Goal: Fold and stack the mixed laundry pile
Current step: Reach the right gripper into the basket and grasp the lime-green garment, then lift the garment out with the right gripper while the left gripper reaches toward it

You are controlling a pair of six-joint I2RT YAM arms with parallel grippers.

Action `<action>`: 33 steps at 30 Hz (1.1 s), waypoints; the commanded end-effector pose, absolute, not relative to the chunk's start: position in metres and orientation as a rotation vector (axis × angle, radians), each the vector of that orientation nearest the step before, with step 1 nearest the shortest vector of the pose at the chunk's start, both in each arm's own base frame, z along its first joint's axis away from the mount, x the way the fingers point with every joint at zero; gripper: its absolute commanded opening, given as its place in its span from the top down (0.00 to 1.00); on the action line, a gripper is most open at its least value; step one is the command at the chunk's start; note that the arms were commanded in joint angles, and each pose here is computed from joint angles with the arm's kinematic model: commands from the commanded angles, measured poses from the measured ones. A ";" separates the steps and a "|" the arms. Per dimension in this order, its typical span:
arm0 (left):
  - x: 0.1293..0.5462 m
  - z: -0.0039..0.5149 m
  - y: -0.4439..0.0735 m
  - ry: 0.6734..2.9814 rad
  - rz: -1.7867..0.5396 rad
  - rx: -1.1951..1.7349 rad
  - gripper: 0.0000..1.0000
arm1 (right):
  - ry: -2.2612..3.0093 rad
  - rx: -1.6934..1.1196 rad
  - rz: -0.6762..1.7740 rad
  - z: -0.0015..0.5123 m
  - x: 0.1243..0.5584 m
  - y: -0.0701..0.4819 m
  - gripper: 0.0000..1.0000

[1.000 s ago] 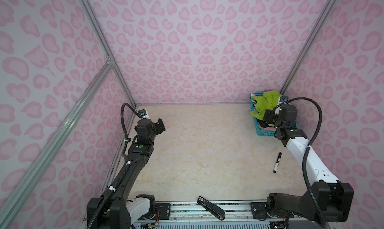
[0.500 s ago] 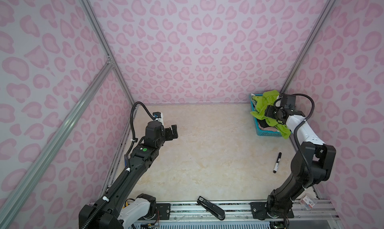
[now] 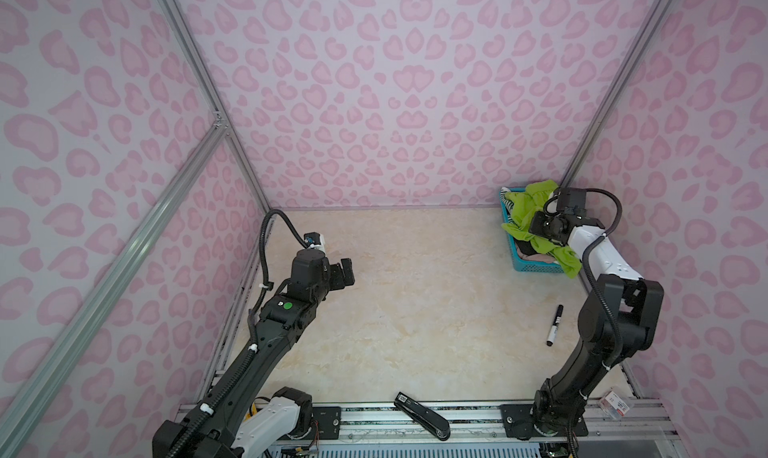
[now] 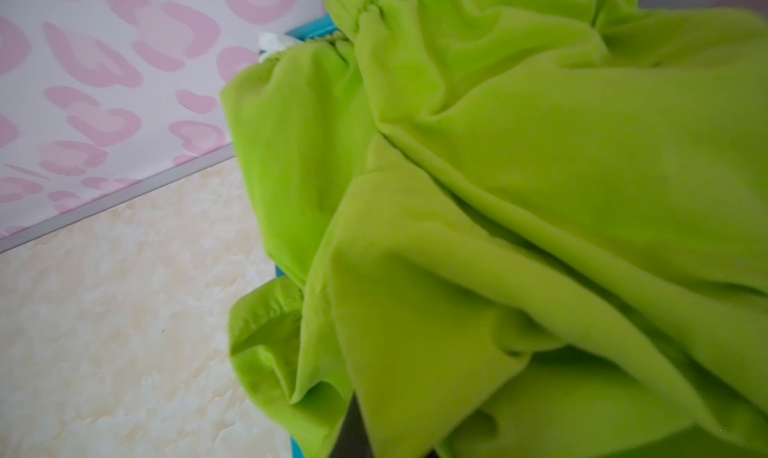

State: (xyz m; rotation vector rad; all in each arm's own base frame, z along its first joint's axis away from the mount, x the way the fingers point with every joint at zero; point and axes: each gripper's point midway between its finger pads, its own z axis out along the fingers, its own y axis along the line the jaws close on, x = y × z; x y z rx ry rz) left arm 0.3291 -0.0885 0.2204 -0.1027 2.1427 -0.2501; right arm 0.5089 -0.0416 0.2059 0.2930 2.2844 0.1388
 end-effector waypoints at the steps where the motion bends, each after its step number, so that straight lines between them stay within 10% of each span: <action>1: 0.328 0.218 -0.081 2.148 -0.220 -0.151 0.03 | 2.236 0.200 0.141 0.240 0.499 -0.024 0.97; 17: 0.328 0.239 -0.082 2.136 -0.246 -0.172 0.05 | 1.906 -0.563 0.455 0.443 0.396 0.202 1.00; 26: 0.308 0.255 -0.083 2.109 -0.293 -0.126 0.08 | 2.158 -0.771 0.684 0.305 0.386 0.324 0.99; 33: 0.300 0.235 -0.094 2.163 -0.357 -0.076 0.10 | 2.455 -0.777 0.598 0.194 0.378 0.335 0.54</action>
